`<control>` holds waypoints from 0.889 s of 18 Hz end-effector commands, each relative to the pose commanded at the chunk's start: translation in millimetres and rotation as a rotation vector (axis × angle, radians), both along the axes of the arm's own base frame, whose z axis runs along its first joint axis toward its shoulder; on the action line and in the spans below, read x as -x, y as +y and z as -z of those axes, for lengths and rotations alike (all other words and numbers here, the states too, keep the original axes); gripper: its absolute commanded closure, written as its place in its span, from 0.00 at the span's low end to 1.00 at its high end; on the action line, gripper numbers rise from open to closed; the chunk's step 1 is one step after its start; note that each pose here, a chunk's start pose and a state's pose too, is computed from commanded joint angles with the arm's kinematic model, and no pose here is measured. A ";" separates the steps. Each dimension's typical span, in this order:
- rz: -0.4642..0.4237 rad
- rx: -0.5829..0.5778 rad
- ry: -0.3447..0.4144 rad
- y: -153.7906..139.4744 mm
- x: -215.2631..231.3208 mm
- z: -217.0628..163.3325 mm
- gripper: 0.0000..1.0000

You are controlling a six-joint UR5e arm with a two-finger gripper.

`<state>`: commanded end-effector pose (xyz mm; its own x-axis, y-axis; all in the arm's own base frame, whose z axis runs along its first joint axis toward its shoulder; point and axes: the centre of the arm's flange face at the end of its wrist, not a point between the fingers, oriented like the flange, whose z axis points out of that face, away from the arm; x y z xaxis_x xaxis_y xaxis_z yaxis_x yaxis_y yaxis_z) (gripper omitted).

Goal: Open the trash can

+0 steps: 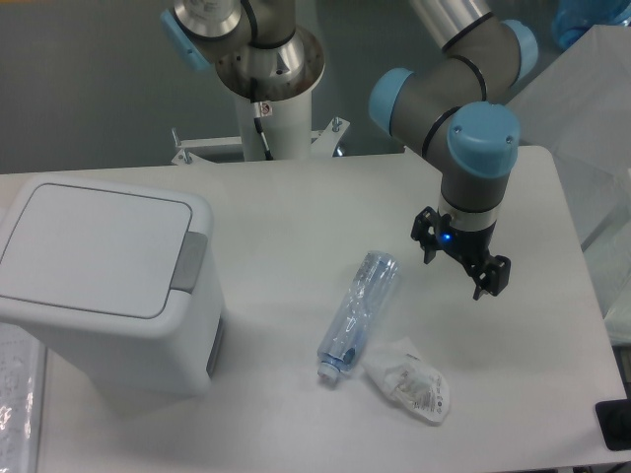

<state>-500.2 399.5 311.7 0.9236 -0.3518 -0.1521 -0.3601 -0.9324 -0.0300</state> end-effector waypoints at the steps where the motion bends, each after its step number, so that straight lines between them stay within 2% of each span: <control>1: 0.000 -0.001 0.001 -0.1 -0.2 -1.0 0.00; 13: -0.003 -0.013 0.007 4.0 -4.0 -5.3 0.00; 16: -0.084 -0.046 0.006 13.9 -10.7 -8.1 0.00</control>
<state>-489.6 413.5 319.8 0.9485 -0.2660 -0.1718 -0.2814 -0.9569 -0.0719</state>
